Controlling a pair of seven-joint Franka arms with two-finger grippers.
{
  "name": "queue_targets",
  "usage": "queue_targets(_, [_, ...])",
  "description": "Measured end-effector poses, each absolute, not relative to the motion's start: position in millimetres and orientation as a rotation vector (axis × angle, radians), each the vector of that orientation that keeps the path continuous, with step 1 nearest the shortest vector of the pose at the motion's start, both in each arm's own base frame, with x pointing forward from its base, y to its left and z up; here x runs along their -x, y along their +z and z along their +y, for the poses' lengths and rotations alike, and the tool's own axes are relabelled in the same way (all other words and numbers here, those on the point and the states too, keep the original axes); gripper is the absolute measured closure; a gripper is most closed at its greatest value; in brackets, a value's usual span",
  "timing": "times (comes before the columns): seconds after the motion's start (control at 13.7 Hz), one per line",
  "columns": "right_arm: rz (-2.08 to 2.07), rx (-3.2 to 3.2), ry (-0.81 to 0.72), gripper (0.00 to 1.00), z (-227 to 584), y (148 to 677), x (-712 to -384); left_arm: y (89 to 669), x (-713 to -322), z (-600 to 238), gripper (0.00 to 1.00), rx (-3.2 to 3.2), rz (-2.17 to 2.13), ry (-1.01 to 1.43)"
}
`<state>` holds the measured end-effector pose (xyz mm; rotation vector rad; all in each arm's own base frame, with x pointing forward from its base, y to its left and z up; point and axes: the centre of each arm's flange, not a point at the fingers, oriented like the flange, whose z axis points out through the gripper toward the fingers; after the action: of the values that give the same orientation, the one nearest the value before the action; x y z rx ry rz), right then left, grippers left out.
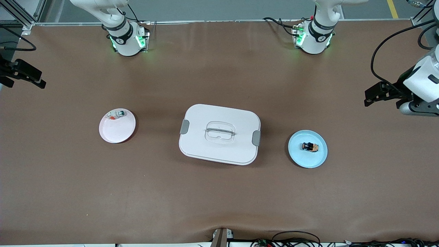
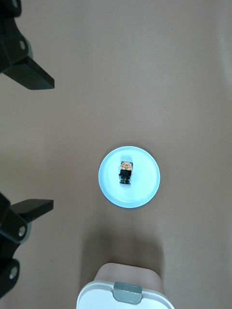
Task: Transfer orange switch to right arm and place
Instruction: 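Move the left gripper over the orange switch on the blue plate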
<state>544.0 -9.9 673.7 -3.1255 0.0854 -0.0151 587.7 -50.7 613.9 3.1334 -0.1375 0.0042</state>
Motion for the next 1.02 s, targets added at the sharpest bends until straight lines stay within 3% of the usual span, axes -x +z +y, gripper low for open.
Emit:
queue_targets(0.37, [0.086,3.125,-0.015,0.00,-10,674,-544,594,-595,-52,0.00,-3.133,-0.139,-0.052])
queue_targets(0.66, [0.087,3.125,-0.010,0.00,-10,673,-544,547,-614,-58,0.00,-3.128,-0.153,-0.148])
queue_targets(1.02, [0.124,3.125,0.074,0.00,-23,660,-545,477,-635,-66,0.00,-3.123,-0.166,-0.096])
